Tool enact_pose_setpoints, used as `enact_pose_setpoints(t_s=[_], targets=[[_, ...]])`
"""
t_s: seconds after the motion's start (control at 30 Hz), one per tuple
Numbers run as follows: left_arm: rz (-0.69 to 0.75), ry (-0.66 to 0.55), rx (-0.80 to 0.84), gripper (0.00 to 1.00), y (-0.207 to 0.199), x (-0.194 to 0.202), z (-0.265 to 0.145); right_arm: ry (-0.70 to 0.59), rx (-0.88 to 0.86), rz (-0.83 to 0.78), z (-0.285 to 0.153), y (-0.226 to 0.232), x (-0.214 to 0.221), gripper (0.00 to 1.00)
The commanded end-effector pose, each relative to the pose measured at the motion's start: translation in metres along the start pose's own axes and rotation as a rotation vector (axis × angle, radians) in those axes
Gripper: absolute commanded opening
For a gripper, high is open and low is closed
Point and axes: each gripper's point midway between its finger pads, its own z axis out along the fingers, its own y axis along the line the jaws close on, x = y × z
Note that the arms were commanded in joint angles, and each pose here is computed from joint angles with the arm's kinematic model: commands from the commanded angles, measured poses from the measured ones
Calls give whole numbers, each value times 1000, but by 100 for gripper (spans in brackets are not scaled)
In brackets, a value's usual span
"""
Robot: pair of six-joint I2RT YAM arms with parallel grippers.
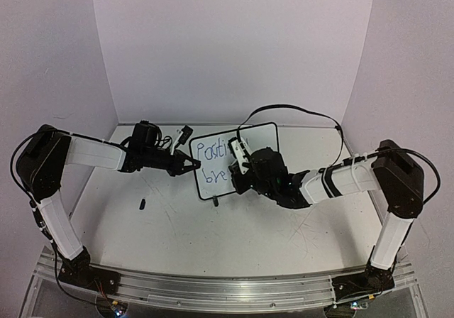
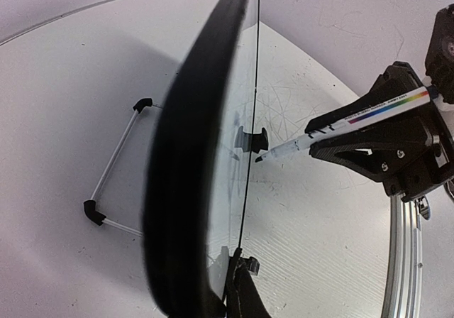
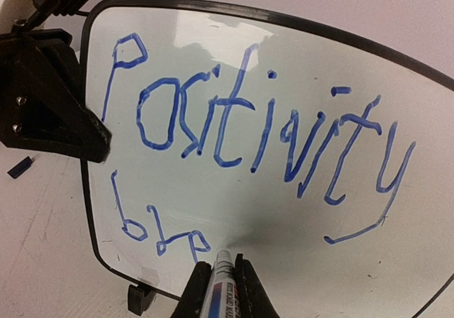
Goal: Write a sentence on the whiteboard
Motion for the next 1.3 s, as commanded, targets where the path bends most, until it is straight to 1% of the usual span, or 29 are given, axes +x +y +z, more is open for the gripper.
enact_pose_setpoints(t_s=[0.0,0.37,0.67,0.77,1.27], targets=[[33,55,-277,0,58,13,-9,-34,-12,20,6,1,-11,0],[33,56,-276,0,58,13,-8,-19,-18,19,12,1,-6,0],[32,56,-278,0,58,13,-8,-27,105,23,8,-21,-9,0],[31,57,-275,0,58,13,-7,-37,122,26,5,-24,-13,0],[32,58,-274,0,59,13,-7,-96,102,27,-3,-21,-34,0]])
